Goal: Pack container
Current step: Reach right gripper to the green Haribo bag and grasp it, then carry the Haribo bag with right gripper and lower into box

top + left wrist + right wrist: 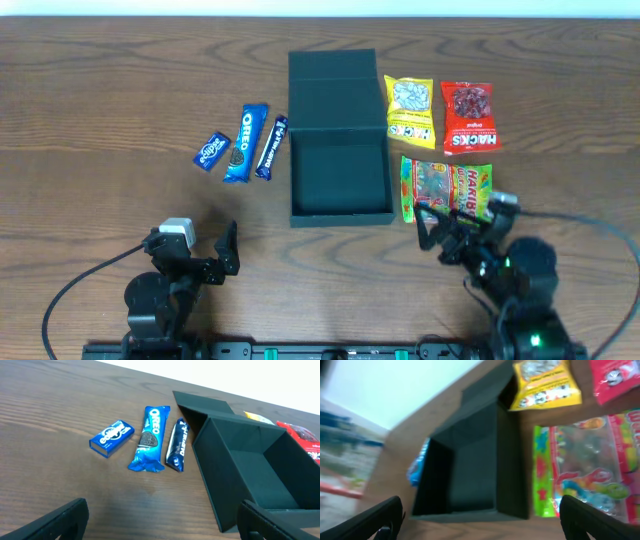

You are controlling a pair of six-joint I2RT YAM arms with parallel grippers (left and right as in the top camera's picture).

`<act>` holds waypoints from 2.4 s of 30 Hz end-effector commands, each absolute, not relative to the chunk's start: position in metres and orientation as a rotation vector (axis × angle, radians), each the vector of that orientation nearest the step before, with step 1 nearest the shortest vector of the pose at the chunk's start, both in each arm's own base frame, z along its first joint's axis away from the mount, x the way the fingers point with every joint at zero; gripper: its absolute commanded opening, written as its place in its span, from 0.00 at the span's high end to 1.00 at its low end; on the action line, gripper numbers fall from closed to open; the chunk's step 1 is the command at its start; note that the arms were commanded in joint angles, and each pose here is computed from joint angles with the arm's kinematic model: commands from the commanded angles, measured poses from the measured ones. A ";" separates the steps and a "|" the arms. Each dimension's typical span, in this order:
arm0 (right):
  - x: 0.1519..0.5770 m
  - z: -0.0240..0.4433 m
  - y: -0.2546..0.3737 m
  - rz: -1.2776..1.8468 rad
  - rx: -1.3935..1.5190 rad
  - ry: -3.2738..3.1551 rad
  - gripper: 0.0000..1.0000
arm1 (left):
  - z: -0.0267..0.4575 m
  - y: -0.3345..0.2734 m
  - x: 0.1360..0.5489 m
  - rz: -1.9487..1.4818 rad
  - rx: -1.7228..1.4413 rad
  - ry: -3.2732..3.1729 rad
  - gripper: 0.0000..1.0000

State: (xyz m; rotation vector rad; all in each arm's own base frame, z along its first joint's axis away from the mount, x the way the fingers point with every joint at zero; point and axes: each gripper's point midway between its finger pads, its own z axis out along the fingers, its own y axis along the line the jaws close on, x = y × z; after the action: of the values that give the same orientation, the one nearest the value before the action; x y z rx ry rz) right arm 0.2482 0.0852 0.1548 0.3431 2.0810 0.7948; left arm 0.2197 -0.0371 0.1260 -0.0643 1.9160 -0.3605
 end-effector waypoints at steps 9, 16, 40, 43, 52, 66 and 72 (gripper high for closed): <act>0.321 0.110 0.054 0.412 0.553 2.450 0.01 | 0.117 -0.035 0.220 -0.357 -0.078 1.933 0.05; 0.336 0.051 0.046 0.223 0.606 2.697 0.09 | 0.117 -0.035 0.220 -0.357 -0.079 1.933 0.05; 0.281 -0.037 0.017 -0.250 0.558 3.077 0.99 | 0.117 -0.035 0.220 -0.357 -0.079 1.933 0.05; 0.298 -0.005 0.019 -0.232 0.555 3.048 0.99 | 0.117 -0.035 0.220 -0.357 -0.079 1.933 0.05; 0.385 0.159 0.113 0.115 -0.311 2.620 0.99 | 0.117 -0.035 0.220 -0.357 -0.079 1.933 0.05; 0.358 0.198 0.279 0.075 -1.474 1.895 0.99 | 0.117 -0.035 0.220 -0.357 -0.079 1.933 0.05; 0.346 0.150 0.288 0.089 -1.684 1.903 0.99 | 0.117 -0.035 0.220 -0.357 -0.079 1.933 0.05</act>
State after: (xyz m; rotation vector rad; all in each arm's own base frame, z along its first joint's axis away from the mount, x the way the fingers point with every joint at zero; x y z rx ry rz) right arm 0.3503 0.2825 0.1645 -1.5535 1.9632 0.0904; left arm 0.2198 -0.0371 0.1262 -0.0644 1.9148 -0.3608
